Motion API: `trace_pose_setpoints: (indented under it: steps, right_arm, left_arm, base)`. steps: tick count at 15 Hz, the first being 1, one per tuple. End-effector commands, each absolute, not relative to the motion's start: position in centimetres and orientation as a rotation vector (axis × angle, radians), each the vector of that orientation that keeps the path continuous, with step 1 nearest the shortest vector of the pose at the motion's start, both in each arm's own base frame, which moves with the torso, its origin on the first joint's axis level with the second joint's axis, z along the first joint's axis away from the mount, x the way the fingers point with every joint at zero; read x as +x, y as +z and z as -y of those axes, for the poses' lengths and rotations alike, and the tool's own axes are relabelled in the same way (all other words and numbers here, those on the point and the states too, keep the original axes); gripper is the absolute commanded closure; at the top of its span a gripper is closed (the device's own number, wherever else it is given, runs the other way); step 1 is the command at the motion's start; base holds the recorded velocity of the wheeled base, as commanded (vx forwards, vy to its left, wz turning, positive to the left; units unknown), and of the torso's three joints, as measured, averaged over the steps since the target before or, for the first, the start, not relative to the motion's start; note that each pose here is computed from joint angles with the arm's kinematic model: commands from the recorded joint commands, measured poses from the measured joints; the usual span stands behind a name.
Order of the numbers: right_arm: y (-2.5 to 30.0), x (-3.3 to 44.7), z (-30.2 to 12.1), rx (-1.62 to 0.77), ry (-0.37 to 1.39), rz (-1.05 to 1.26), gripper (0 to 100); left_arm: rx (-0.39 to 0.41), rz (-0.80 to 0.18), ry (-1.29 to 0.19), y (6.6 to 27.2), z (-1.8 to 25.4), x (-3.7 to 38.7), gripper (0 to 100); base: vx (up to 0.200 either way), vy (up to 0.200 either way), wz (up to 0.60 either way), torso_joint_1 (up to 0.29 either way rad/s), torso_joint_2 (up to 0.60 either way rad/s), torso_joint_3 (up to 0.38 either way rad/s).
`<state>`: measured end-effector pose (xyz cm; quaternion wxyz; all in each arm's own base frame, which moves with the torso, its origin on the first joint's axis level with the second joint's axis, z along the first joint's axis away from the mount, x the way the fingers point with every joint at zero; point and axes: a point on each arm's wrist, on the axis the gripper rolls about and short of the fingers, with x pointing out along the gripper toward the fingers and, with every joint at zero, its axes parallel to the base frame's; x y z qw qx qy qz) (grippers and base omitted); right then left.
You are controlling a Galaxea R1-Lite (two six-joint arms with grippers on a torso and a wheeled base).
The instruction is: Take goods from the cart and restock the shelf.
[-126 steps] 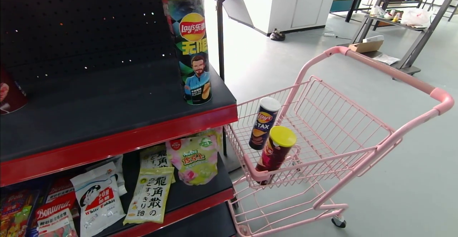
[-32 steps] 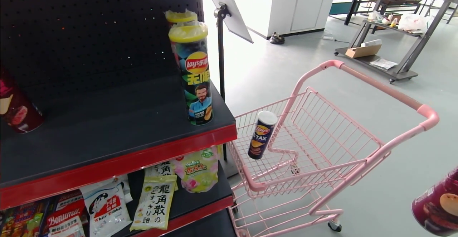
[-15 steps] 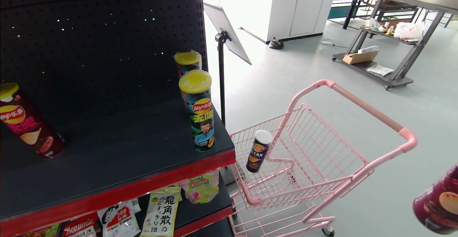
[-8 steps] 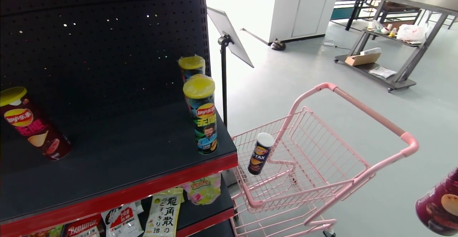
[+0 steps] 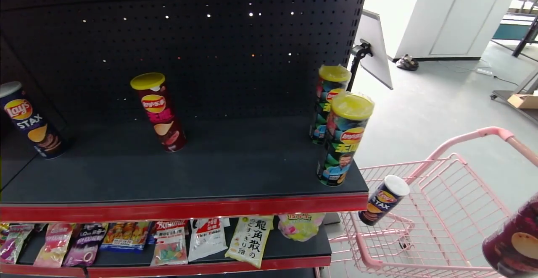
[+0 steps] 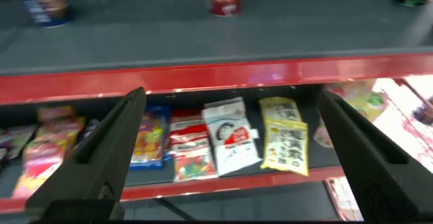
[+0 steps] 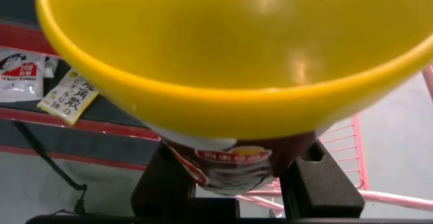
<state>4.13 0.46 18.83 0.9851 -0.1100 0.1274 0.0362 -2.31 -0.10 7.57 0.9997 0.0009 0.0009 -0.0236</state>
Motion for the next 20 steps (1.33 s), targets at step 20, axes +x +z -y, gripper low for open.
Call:
trace_pose_setpoints:
  steps: [20]
  right_arm:
    - [16.8, 0.1, -0.2, -0.165, 0.274, -0.094, 100]
  left_arm:
    - [0.003, -0.005, -0.049, 7.5, 0.1, -2.3, 0]
  base:
    - [0.000, 0.160, 0.00, 0.002, 0.00, 0.001]
